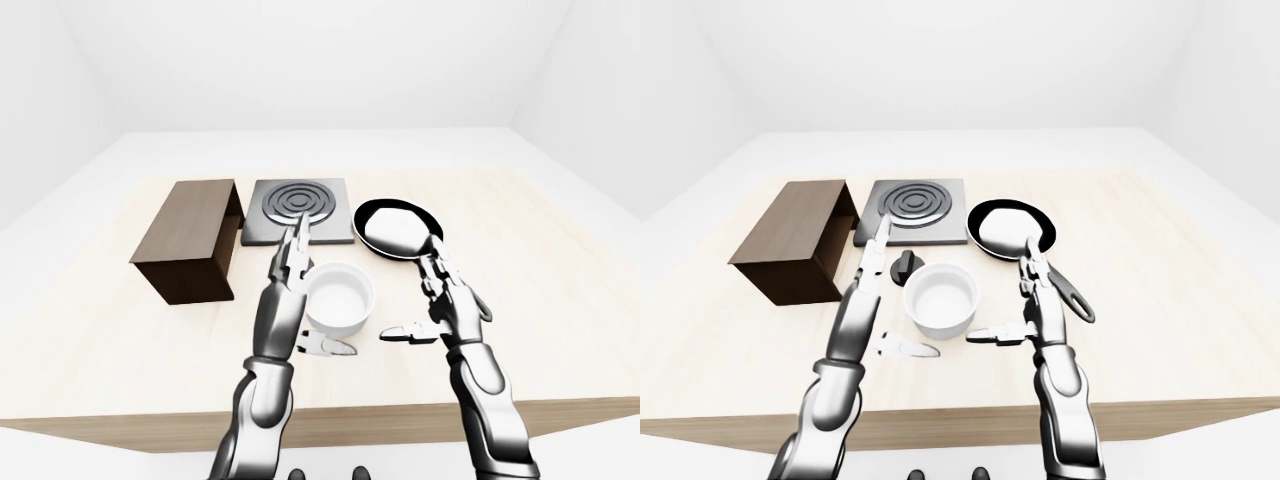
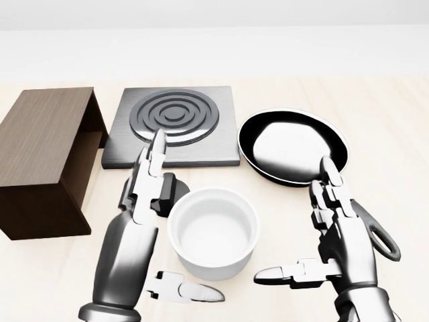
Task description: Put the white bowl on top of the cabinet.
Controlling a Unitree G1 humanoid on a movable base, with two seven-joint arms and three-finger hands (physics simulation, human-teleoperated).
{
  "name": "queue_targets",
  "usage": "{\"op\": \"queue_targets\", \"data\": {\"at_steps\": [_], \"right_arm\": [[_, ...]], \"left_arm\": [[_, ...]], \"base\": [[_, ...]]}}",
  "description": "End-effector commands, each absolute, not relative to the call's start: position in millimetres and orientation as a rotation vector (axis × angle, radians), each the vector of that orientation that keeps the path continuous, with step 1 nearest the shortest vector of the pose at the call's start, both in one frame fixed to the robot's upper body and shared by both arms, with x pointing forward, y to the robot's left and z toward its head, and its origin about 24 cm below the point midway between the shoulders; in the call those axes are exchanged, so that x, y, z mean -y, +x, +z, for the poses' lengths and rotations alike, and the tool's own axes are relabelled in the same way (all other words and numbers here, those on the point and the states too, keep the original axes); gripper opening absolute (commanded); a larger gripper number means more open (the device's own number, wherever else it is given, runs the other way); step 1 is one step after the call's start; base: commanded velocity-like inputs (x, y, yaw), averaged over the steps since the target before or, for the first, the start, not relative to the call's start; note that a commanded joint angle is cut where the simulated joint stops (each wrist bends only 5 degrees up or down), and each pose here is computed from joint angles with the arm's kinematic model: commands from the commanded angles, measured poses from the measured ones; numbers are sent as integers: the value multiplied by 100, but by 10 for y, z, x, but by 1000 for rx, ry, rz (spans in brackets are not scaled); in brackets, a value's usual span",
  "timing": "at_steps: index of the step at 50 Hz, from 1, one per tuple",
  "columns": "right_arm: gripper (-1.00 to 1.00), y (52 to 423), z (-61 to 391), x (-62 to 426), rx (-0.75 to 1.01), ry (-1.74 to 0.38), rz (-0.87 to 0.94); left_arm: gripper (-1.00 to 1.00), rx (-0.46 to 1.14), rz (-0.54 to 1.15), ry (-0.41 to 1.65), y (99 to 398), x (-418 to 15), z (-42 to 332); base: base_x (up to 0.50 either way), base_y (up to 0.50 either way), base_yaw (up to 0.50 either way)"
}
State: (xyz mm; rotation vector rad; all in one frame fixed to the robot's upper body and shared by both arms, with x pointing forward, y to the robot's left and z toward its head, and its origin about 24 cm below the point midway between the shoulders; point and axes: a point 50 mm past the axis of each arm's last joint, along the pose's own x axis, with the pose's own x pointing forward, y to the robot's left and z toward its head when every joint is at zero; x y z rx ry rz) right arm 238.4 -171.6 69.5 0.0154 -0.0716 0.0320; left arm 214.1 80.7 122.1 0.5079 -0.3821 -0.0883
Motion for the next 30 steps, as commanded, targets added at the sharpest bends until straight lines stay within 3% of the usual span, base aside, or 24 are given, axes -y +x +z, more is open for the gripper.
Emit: {"op": "queue_targets", "data": {"at_steps": [1, 13, 17, 30], "right_arm": [[100, 2356, 749, 1742, 95, 16, 33], [100, 2333, 800, 1767, 118, 20, 28], [100, 2317, 825, 1778, 129, 22, 26], [100, 2294, 854, 1789, 142, 24, 25]], "left_arm": [[100, 478, -74, 600, 2048, -679, 1365], [100, 464, -110, 727, 2046, -553, 1256], [100, 449, -67, 844, 2088, -523, 1113], [100, 405, -36, 946, 2176, -501, 921]], "base": [[0, 0, 0], [0, 0, 0], [0, 0, 0], [0, 0, 0]]}}
